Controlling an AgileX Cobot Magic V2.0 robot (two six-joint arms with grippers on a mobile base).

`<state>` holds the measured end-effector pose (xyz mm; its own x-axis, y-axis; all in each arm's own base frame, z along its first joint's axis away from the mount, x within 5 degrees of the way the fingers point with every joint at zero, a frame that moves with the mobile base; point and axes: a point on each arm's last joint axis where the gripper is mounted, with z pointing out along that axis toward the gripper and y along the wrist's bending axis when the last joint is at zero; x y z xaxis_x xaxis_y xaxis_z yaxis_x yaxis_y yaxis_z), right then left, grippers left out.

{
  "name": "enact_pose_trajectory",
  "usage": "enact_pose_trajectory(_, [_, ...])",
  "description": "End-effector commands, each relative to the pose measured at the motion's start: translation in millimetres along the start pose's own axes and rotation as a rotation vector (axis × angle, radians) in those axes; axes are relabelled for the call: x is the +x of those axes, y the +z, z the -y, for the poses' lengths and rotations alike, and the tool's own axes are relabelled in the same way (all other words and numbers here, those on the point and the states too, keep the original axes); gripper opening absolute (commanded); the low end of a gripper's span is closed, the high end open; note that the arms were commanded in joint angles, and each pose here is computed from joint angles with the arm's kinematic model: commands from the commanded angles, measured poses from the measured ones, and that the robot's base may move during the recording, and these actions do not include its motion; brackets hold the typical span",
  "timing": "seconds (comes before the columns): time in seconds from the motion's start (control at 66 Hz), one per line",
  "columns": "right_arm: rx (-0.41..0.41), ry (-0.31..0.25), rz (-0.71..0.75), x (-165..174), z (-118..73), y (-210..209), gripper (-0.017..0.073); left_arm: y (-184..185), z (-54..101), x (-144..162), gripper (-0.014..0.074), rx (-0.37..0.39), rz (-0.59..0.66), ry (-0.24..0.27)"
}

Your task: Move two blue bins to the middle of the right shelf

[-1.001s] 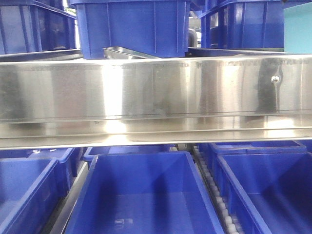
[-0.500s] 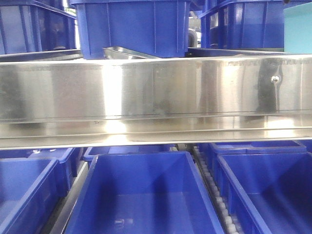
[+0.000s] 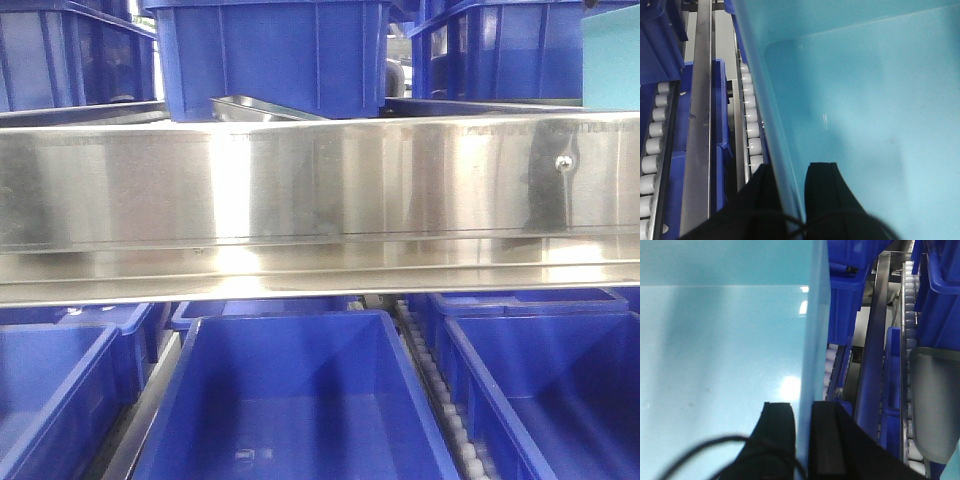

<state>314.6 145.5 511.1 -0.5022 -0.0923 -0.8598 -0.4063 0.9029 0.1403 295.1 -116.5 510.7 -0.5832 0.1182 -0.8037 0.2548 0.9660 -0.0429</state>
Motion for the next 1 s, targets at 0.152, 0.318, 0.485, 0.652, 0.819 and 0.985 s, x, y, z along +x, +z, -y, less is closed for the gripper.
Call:
enact_pose_trajectory(0.152, [-0.071, 0.020, 0.087, -9.4, -8.9, -11.3, -0.0153, -5.6, 11.1, -4.0, -0.0111, 0.083, 0.048, 0.003])
enact_pose_trajectory(0.318, [-0.071, 0.020, 0.087, -9.4, -8.9, -11.3, -0.0153, -5.6, 11.1, -4.0, -0.0111, 0.083, 0.048, 0.003])
enact_pose_trajectory(0.485, [-0.071, 0.020, 0.087, -9.4, -8.9, -11.3, -0.0153, -5.6, 11.1, -4.0, -0.0111, 0.083, 0.048, 0.003])
enact_pose_trajectory(0.652, [-0.071, 0.020, 0.087, -9.4, -8.9, -11.3, -0.0153, -5.6, 11.1, -4.0, -0.0111, 0.083, 0.048, 0.003])
enact_pose_trajectory(0.819, [-0.071, 0.020, 0.087, -9.4, -8.9, -11.3, -0.0153, -5.6, 11.1, -4.0, -0.0111, 0.083, 0.048, 0.003])
enact_pose_trajectory(0.985, [-0.071, 0.020, 0.087, -9.4, -8.9, -11.3, -0.0153, -5.6, 11.1, -4.0, -0.0111, 0.083, 0.048, 0.003])
